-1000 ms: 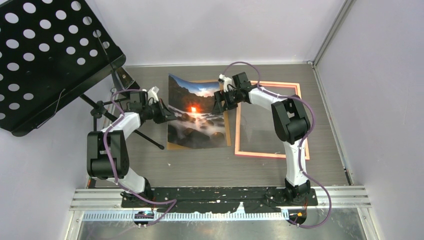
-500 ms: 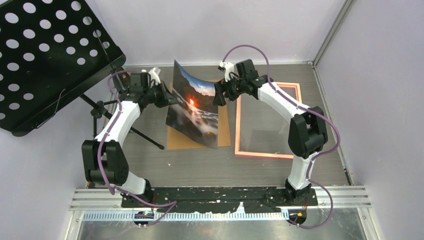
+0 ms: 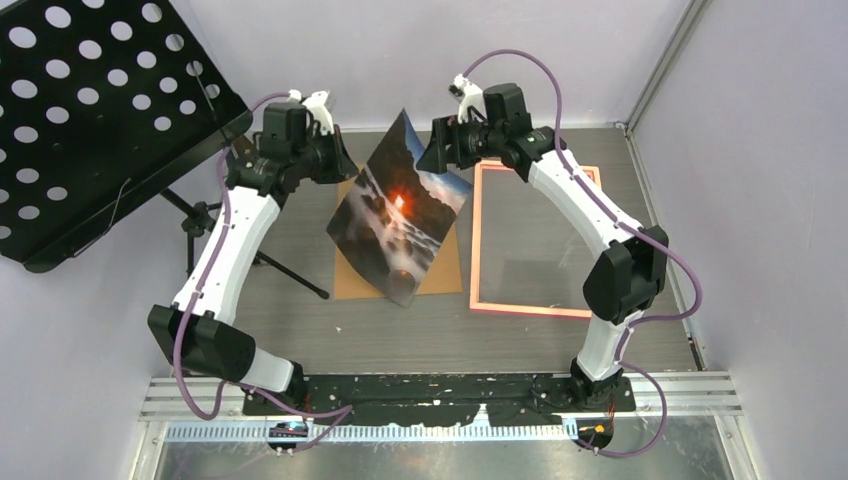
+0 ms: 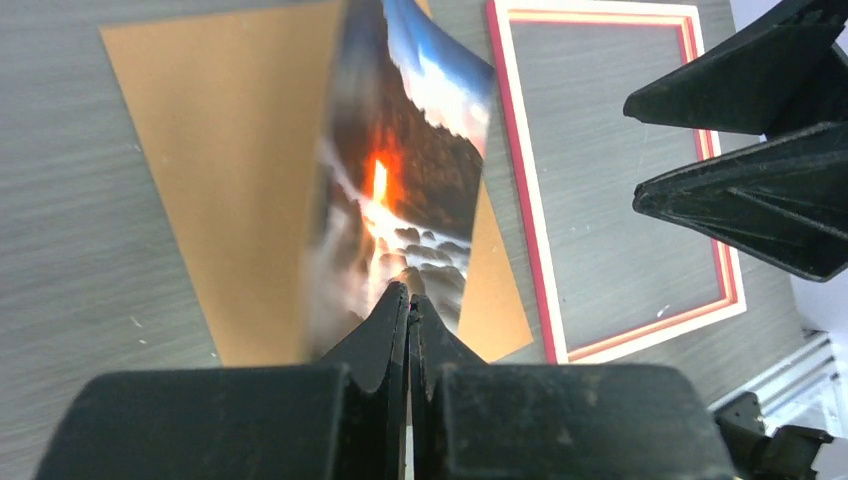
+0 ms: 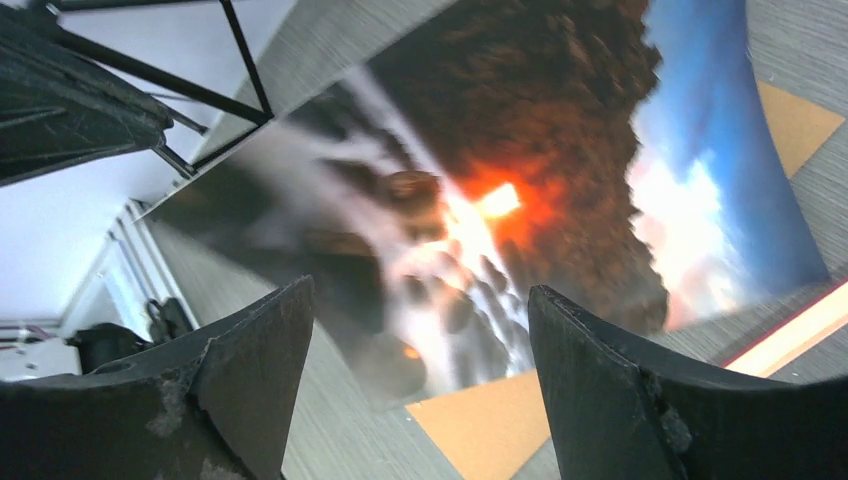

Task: Put the photo into the frame

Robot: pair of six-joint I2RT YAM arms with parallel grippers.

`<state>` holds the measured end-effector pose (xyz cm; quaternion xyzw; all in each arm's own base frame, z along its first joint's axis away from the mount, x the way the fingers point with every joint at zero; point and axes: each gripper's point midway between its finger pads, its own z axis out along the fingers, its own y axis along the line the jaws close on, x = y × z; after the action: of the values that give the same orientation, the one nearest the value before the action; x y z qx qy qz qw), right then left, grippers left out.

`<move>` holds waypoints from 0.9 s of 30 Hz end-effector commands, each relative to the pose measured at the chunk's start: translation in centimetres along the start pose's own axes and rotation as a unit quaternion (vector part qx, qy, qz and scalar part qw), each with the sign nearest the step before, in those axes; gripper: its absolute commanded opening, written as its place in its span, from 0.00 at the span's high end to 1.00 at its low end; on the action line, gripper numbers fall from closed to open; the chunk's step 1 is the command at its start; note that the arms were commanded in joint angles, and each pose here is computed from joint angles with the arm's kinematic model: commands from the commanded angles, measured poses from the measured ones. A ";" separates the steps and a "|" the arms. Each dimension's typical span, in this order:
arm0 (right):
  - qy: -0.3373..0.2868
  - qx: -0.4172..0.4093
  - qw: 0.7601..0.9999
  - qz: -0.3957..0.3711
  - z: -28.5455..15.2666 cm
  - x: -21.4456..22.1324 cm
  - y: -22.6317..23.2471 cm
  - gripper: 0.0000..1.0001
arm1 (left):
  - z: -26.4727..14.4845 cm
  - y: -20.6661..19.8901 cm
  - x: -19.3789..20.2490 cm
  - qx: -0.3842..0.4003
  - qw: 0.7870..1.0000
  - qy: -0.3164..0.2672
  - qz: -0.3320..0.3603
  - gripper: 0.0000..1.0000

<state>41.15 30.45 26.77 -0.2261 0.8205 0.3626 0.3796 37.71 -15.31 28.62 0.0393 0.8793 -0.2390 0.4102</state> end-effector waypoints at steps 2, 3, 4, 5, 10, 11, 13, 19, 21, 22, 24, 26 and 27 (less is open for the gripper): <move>-0.075 -0.039 0.996 0.019 -3.8 -5.8 4.1 0.16 | -4.9 -1.1 -4.7 -0.042 0.993 -0.061 0.089 1.00; -0.074 -0.040 0.996 0.022 -3.8 -5.7 4.1 0.17 | -4.6 -1.0 -4.1 -0.042 0.994 -0.048 0.093 1.00; -0.071 -0.041 0.996 0.028 -3.7 -5.5 4.1 0.17 | -4.0 -0.8 -3.5 -0.042 0.994 -0.037 0.092 1.00; -0.065 -0.041 0.996 0.033 -3.4 -4.9 3.8 0.17 | -3.1 -0.4 -2.6 -0.044 0.995 -0.024 0.088 1.00; -0.030 -0.018 0.999 0.040 -1.5 -1.3 1.5 0.17 | 0.9 3.4 0.5 -0.081 0.992 0.002 0.101 0.97; -0.016 -0.011 0.999 0.040 -0.9 0.0 0.7 0.17 | 1.5 3.9 1.2 -0.086 0.991 0.012 0.100 0.91; 0.006 0.003 0.999 0.038 0.0 2.0 -0.7 0.17 | 2.6 4.7 2.5 -0.089 0.990 0.035 0.099 0.79; 0.066 0.033 0.996 0.052 2.8 8.3 -4.3 0.18 | 4.8 6.8 5.7 -0.105 0.987 0.071 0.101 0.44; 0.086 0.041 0.994 0.059 3.6 10.4 -5.4 0.18 | 5.2 7.2 6.3 -0.111 0.986 0.075 0.102 0.38; 0.099 0.047 0.992 0.062 4.1 11.8 -6.1 0.18 | 5.5 7.5 6.5 -0.113 0.985 0.078 0.104 0.34; 0.118 0.060 0.989 0.067 4.7 13.6 -7.2 0.19 | 6.2 8.3 7.2 -0.125 0.982 0.090 0.106 0.28; 0.133 0.073 0.986 0.067 5.2 15.2 -8.3 0.20 | 7.1 9.1 7.8 -0.135 0.980 0.101 0.107 0.25; 0.136 0.082 0.985 0.066 5.2 15.5 -8.7 0.20 | 7.5 9.3 8.1 -0.137 0.979 0.106 0.107 0.25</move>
<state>38.60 27.97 9.93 -0.1739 0.9039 0.3122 0.2349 38.06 -11.92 16.00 0.0989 0.9368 -0.0881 0.3238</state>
